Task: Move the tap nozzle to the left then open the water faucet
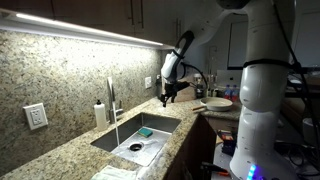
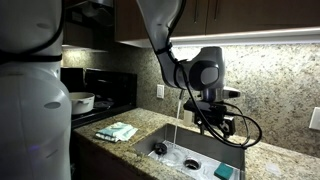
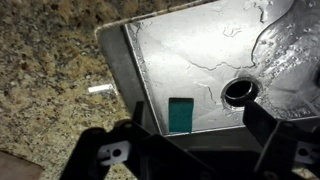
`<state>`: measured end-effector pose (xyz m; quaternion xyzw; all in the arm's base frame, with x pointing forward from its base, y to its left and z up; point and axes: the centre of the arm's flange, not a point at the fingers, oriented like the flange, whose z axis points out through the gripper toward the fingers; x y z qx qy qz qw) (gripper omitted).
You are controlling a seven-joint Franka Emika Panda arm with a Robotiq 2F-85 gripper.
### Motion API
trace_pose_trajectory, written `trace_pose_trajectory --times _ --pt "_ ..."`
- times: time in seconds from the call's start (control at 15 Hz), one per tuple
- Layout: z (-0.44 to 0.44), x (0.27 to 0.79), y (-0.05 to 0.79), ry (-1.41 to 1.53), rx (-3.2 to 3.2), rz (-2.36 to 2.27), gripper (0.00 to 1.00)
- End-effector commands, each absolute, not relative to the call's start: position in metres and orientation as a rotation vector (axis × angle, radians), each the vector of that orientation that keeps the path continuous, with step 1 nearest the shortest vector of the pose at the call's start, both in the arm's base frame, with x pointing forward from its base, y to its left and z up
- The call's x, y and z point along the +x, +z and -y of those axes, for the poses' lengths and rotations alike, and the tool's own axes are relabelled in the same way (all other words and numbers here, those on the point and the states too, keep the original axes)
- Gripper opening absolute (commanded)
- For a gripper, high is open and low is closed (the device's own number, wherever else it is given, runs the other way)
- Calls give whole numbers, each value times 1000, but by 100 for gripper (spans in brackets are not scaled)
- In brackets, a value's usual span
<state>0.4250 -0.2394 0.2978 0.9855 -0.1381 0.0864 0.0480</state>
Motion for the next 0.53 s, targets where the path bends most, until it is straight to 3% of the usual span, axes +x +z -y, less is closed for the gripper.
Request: trace_pose_trajectory --times 0.0,0.47 --pt "230 395 341 296 3019 506 100" --pt "239 403 344 308 3017 499 100"
